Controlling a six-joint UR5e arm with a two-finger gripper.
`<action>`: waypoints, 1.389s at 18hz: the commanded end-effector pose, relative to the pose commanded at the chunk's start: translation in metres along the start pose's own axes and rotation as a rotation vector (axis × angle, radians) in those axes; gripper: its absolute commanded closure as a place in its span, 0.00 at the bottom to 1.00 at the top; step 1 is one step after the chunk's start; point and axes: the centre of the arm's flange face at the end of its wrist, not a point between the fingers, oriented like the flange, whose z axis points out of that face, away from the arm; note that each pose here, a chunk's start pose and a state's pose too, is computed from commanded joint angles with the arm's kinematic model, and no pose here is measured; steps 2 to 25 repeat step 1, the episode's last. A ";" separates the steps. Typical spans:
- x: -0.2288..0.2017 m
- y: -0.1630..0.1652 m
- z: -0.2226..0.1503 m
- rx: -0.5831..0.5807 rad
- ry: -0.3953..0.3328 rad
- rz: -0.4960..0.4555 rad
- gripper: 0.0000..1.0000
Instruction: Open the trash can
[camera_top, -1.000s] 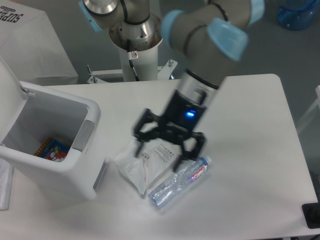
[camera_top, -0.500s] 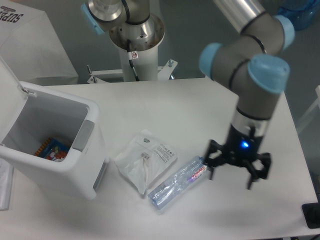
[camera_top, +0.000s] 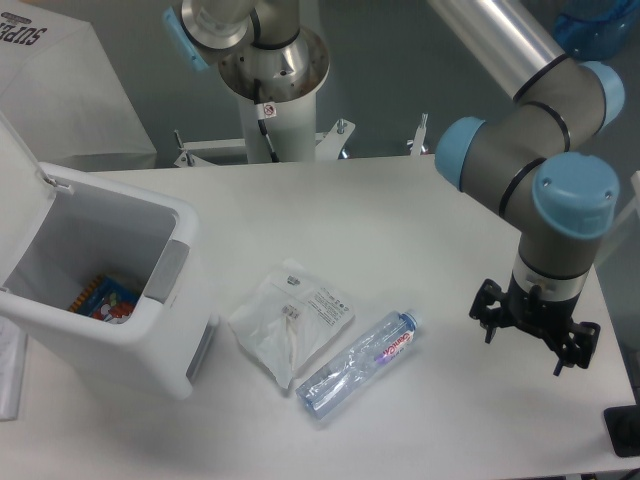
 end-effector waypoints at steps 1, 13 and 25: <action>0.006 -0.010 0.000 -0.011 -0.003 0.015 0.00; 0.006 -0.010 0.000 -0.011 -0.003 0.015 0.00; 0.006 -0.010 0.000 -0.011 -0.003 0.015 0.00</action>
